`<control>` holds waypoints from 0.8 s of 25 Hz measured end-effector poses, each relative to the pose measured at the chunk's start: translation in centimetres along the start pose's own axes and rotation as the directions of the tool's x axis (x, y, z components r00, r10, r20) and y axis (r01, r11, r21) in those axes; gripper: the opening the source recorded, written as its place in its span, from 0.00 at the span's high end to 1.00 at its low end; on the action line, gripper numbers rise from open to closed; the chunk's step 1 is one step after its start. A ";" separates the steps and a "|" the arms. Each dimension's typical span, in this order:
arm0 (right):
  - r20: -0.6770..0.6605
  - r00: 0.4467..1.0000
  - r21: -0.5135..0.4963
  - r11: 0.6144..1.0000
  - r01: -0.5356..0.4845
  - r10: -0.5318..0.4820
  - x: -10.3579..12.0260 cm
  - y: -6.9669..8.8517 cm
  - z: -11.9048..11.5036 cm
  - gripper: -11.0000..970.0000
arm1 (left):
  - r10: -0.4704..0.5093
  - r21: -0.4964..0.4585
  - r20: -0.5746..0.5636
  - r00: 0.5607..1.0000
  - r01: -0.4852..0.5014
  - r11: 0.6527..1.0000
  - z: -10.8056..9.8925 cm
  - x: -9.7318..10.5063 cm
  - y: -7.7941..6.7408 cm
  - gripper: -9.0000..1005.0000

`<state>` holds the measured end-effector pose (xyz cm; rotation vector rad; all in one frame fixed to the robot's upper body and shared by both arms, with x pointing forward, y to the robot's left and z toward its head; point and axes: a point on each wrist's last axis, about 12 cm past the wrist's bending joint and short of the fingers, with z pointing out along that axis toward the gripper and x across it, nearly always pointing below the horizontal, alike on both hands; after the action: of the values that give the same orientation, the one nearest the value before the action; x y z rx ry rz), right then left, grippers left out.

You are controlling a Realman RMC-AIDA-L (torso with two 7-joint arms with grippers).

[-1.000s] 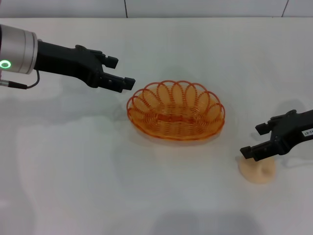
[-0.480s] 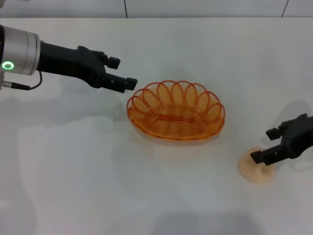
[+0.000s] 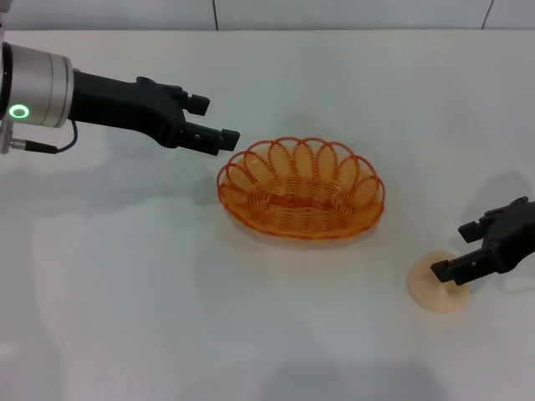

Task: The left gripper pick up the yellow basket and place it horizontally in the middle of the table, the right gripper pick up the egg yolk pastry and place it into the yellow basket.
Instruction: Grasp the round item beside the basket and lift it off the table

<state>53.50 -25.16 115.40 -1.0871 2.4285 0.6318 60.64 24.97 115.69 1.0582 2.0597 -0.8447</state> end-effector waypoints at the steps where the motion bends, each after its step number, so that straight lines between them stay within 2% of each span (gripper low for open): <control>1: -0.004 1.000 0.001 1.000 0.000 0.000 0.1 0.0 0.1 0.12 | 0.000 -0.001 0.001 1.000 0.000 1.000 0.0 0.0 0.0 0.12; 8: -0.036 0.999 0.003 1.000 0.004 -0.004 0.4 0.0 1.1 0.12 | 0.001 -0.011 0.004 1.000 -0.001 1.000 0.3 -0.1 0.0 0.12; 20: -0.042 0.999 0.001 1.000 0.018 -0.018 0.3 0.2 1.5 0.12 | -0.003 -0.012 0.006 1.000 0.003 1.000 0.3 0.0 0.0 0.12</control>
<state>53.41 -24.41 114.08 -1.1320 2.4516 0.6069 60.77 24.74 115.54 1.0454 2.0589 -0.8349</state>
